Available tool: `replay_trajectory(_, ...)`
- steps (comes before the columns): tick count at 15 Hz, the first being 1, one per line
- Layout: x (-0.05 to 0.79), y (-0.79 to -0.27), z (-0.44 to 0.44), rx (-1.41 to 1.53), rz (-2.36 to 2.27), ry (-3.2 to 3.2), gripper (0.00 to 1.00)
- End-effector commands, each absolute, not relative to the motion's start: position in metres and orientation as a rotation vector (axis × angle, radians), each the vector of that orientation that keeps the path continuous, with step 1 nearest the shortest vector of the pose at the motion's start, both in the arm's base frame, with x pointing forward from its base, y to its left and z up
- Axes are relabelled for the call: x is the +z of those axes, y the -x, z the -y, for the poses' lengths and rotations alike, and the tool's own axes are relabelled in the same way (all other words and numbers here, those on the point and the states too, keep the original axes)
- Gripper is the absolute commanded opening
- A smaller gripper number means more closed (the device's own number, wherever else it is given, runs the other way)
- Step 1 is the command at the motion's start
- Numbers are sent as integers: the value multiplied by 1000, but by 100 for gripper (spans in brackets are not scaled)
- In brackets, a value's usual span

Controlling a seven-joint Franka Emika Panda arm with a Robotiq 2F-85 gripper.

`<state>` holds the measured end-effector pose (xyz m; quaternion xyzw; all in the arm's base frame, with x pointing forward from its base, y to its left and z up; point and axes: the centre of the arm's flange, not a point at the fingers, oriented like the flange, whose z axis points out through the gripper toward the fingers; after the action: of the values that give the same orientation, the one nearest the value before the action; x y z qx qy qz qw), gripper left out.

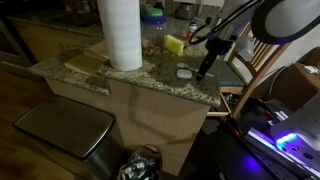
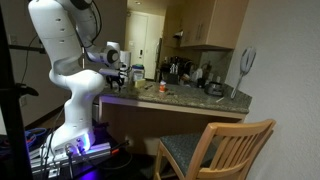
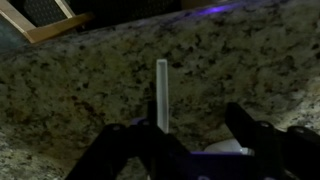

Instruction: Move the white spoon to the right side of the countertop

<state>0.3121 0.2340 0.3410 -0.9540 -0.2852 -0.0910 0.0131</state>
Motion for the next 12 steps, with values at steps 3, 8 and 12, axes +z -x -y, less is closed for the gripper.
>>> replay_trajectory(3,344,-310,-236,-229,826,2962,25)
replay_trajectory(8,348,-313,-238,-218,773,2991,0)
replay_trajectory(12,346,-314,-238,-289,723,3017,3)
